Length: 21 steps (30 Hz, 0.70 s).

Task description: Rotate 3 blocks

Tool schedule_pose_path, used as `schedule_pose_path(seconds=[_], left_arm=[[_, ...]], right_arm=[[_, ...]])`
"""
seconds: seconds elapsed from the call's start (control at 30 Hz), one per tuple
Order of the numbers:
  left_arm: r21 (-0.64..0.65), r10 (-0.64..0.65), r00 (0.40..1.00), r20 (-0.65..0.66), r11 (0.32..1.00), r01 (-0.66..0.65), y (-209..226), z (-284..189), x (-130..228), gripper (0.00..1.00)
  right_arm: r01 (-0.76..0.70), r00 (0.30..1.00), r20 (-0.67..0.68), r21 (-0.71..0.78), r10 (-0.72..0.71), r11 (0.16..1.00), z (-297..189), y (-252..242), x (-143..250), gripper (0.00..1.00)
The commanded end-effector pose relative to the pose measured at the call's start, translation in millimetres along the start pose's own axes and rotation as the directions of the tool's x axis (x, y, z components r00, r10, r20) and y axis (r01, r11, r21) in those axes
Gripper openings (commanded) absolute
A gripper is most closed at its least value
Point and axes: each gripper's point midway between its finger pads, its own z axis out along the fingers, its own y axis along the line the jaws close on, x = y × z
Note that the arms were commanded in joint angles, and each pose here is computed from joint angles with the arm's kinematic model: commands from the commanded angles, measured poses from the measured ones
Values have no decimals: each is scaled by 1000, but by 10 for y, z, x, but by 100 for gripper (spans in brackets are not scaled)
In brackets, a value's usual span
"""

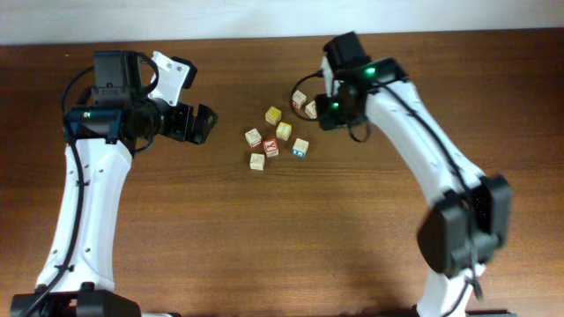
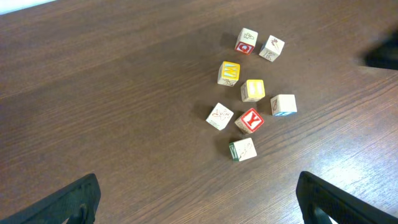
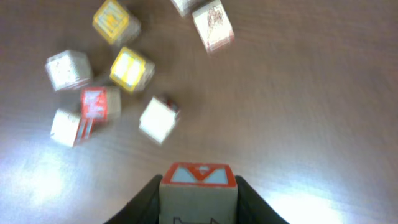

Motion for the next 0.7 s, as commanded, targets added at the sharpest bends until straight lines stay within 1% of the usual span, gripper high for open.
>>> schedule_pose_path(seconds=[0.0,0.1,0.23,0.33,0.37,0.43,0.5,0.57,0.63,0.67], left_arm=[[10,19,1000,25,1000,-20,-28,-50,-76,99],[10,19,1000,25,1000,-20,-28,-50,-76,99],[10,19,1000,25,1000,-20,-28,-50,-76,99],[10,19,1000,25,1000,-20,-28,-50,-76,99],[10,19,1000,25,1000,-20,-28,-50,-76,99],[10,19,1000,25,1000,-20,-28,-50,-76,99],[10,19,1000,25,1000,-20,-28,-50,-76,99],[10,19,1000,25,1000,-20,-28,-50,-76,99],[10,19,1000,25,1000,-20,-28,-50,-76,99],[10,19,1000,25,1000,-20,-28,-50,-76,99]], right_arm=[[-171,982,-75,25,172,985,-256,-42,275,34],[-217,955,-186,94,232,972,22,-157,650,34],[-316,914,-215,154,344,936,602,-306,1044,35],[-314,916,-210,158,343,936,833,-364,1192,35],[-310,917,-203,178,343,934,884,-416,1239,40],[-301,917,-210,190,339,934,995,-463,1353,43],[-296,920,-208,186,333,937,997,-462,1343,43],[-264,931,-219,147,291,953,992,-404,1313,48],[-216,950,-206,113,235,970,867,-339,1130,57],[-186,964,-173,90,200,978,709,-280,906,65]])
